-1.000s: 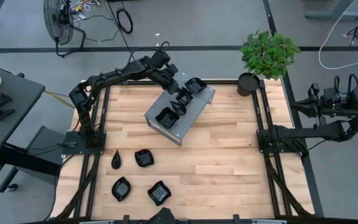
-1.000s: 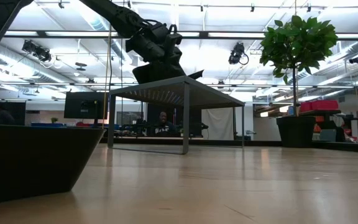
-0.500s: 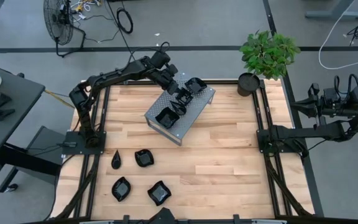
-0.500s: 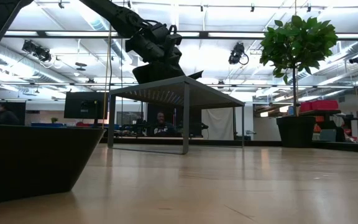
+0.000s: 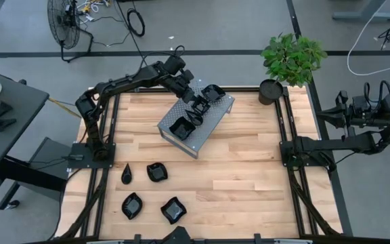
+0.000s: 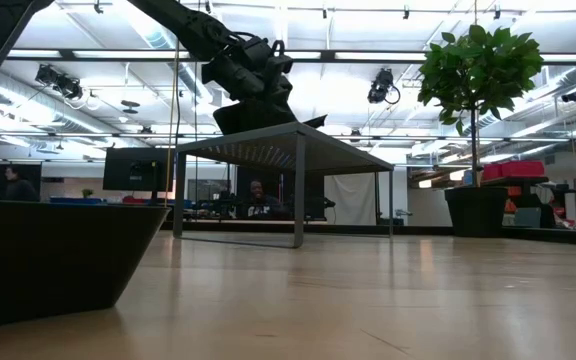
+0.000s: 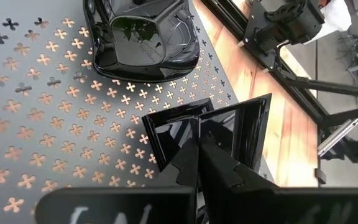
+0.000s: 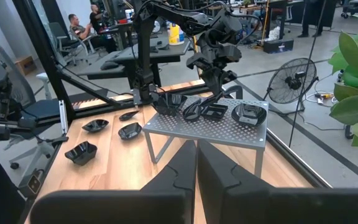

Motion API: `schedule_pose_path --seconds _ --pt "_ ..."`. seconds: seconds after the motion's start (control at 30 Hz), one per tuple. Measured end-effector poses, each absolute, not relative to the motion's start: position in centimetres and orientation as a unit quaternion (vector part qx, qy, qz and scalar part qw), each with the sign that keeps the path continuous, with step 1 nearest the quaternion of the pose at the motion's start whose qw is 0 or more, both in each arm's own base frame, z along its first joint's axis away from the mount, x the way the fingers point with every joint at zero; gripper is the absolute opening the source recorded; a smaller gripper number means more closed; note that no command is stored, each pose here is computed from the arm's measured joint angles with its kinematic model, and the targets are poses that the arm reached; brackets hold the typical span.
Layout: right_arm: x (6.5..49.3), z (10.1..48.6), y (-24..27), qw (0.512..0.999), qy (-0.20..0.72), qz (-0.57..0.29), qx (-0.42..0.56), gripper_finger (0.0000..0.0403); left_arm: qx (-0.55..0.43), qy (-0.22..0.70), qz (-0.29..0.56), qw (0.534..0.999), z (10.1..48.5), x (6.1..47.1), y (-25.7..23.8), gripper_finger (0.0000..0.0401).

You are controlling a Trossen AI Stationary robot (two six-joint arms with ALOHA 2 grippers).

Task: Pick & Place Mini shaped plates
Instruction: Stack the black square shaped plate on top of the black square shaped plate on the shelf, then stack the black leaf shaped plate on top of the black leaf shaped plate on the shelf

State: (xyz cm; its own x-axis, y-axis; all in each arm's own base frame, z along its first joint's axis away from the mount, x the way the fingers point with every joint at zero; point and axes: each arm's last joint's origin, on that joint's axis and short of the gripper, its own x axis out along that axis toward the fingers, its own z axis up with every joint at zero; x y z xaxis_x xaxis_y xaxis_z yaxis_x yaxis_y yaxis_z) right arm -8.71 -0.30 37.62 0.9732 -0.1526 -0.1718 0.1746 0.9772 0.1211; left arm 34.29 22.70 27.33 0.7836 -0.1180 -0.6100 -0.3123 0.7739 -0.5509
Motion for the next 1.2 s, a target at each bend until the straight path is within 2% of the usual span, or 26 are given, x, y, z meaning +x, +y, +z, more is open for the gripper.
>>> schedule_pose_path --seconds 0.53,0.9,1.2 --pt "-8.7 37.62 -0.3 0.991 0.081 -0.083 0.068 0.002 -0.32 0.316 0.058 0.891 27.49 34.55 22.67 0.0012" --pt "-8.71 37.62 -0.3 0.991 0.081 -0.083 0.068 0.002 -0.326 0.314 0.061 0.89 27.51 34.58 22.66 0.0086" --pt "-8.71 37.62 -0.3 0.991 0.081 -0.083 0.068 0.002 -0.332 0.314 0.056 0.888 27.63 34.49 22.57 0.0096"
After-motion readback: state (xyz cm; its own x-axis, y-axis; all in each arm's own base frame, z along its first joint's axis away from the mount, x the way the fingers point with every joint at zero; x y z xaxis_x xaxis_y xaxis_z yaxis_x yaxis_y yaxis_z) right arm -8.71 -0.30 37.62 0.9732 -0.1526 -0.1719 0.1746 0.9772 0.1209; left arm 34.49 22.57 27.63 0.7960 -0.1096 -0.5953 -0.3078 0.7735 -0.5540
